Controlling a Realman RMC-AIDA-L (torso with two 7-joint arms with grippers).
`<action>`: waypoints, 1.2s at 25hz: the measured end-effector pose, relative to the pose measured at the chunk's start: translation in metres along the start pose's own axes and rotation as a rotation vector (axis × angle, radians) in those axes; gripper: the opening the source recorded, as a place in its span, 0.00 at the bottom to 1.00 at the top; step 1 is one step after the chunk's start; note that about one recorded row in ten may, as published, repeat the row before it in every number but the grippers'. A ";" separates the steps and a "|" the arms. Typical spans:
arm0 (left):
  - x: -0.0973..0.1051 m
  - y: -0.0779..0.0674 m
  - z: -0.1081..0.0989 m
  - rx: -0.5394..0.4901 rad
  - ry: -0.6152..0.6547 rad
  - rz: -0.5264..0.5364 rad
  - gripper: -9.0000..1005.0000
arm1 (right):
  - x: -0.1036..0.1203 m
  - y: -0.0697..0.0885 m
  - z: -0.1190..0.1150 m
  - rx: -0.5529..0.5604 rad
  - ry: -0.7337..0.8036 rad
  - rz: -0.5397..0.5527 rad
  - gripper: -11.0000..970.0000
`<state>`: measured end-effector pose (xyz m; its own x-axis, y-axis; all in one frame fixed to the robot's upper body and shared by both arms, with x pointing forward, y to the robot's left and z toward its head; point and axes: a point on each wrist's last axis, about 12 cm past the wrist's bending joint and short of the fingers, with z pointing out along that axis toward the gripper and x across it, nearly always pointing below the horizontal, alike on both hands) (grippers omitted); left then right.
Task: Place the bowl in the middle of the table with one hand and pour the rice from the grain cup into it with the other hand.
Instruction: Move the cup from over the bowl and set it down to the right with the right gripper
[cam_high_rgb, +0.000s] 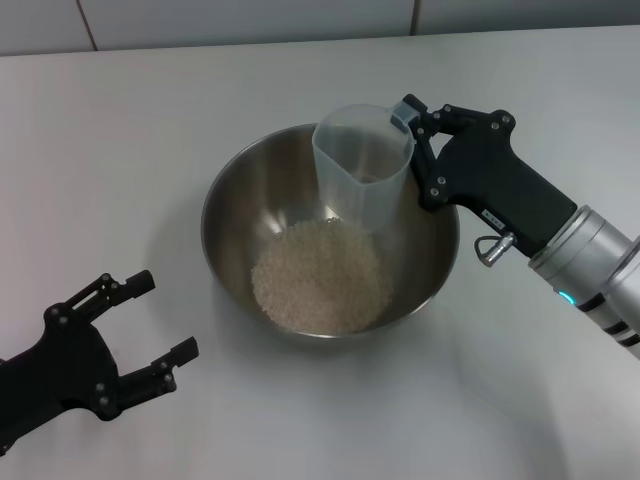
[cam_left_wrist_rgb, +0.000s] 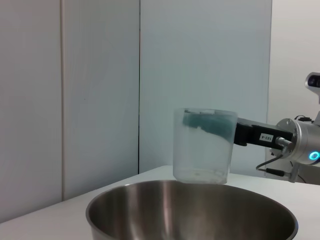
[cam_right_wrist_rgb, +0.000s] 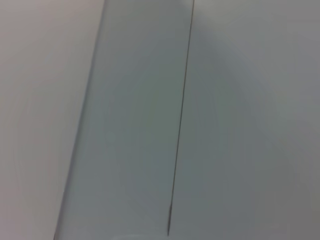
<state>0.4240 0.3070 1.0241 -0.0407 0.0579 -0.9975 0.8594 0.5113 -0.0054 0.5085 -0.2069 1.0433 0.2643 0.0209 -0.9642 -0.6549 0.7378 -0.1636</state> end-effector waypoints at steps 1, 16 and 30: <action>0.000 0.000 0.000 0.004 -0.005 -0.001 0.86 | 0.000 -0.002 -0.002 0.019 0.002 0.002 0.03; -0.002 0.000 0.000 0.007 -0.011 0.002 0.86 | -0.003 -0.041 -0.065 0.360 -0.020 -0.047 0.03; -0.002 0.000 -0.002 0.011 -0.012 0.007 0.86 | 0.003 -0.050 -0.075 0.404 0.044 -0.052 0.03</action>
<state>0.4233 0.3081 1.0267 -0.0288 0.0505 -0.9983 0.8652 0.5015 0.0004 0.4889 -0.2938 1.0333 0.2536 -0.0462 -0.9662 -0.3079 0.9431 -0.1259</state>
